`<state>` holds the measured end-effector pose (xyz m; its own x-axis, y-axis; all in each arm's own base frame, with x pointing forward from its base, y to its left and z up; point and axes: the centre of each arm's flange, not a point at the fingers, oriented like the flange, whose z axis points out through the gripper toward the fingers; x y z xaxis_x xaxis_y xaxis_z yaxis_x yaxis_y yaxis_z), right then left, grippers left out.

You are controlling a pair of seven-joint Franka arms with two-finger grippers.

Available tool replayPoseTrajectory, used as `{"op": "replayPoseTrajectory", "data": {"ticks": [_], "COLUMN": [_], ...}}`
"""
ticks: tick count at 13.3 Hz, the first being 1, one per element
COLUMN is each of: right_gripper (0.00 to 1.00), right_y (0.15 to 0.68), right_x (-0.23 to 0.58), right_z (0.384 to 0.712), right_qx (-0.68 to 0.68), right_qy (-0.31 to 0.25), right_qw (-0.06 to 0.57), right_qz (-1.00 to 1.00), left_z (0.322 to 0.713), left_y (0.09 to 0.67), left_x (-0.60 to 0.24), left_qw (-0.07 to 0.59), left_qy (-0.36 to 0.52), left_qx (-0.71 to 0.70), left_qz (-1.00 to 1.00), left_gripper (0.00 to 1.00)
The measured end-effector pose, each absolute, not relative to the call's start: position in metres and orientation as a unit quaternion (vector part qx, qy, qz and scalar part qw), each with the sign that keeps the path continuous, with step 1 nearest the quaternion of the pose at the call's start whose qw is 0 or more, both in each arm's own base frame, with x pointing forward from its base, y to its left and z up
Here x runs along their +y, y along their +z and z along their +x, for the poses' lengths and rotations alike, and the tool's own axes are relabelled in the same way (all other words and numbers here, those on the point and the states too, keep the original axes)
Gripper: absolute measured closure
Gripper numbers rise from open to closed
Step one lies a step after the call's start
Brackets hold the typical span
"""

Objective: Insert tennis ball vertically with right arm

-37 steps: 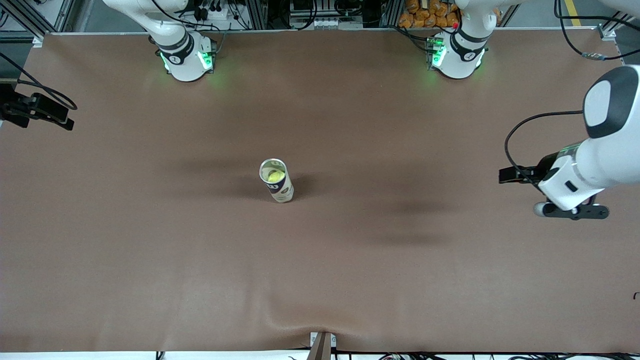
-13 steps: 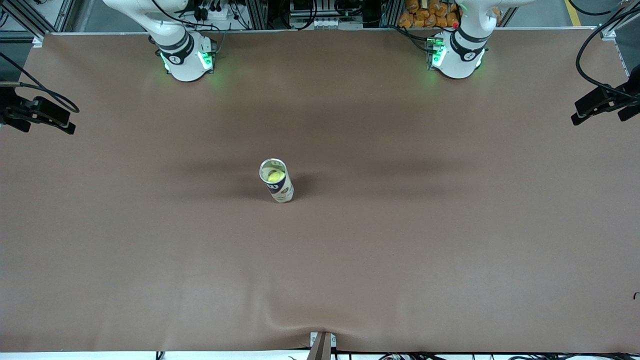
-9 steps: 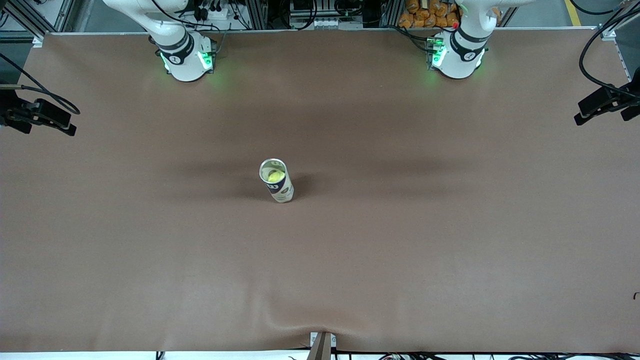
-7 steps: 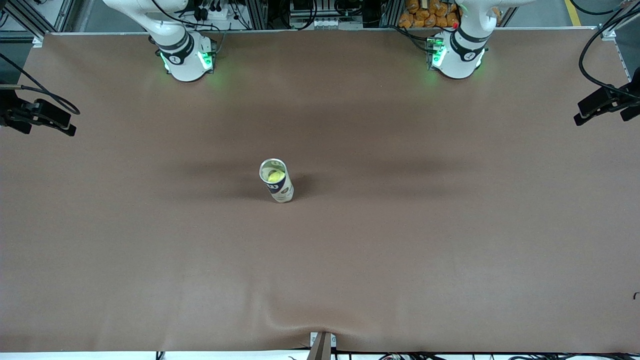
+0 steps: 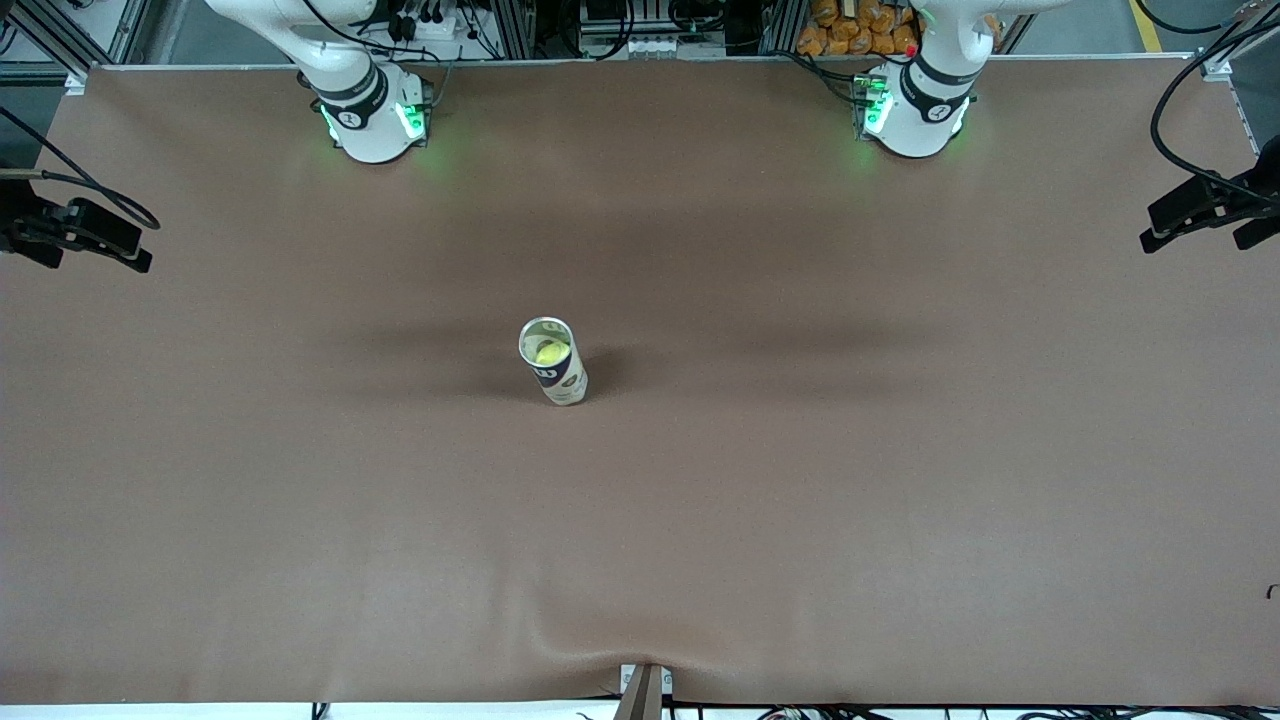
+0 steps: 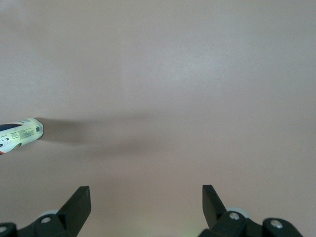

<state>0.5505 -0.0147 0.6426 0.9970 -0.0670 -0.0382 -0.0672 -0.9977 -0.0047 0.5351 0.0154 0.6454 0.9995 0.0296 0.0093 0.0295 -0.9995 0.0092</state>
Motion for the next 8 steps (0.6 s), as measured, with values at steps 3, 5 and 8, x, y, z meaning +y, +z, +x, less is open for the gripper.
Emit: {"op": "replayPoseTrajectory", "data": {"ticks": [3, 5, 8], "right_gripper": [0.00, 0.00, 0.00], "right_y": [0.6425, 0.6425, 0.6423], "right_x": [-0.0147, -0.0147, -0.0153], "right_z": [0.5505, 0.5505, 0.5502], "right_qx": [0.034, 0.034, 0.034], "right_qy": [0.019, 0.019, 0.020], "right_qw": [0.003, 0.003, 0.003], "right_qz": [-0.999, -0.999, -0.999], "left_z": [0.5353, 0.5353, 0.5353], "left_y": [0.6455, 0.6459, 0.6463], "left_x": [0.0154, 0.0154, 0.0151], "left_qw": [0.005, 0.005, 0.005], "left_qy": [0.005, 0.006, 0.006], "left_qx": [0.015, 0.017, 0.017], "left_qz": [1.000, 1.000, 1.000], "left_gripper": [0.00, 0.00, 0.00]}}
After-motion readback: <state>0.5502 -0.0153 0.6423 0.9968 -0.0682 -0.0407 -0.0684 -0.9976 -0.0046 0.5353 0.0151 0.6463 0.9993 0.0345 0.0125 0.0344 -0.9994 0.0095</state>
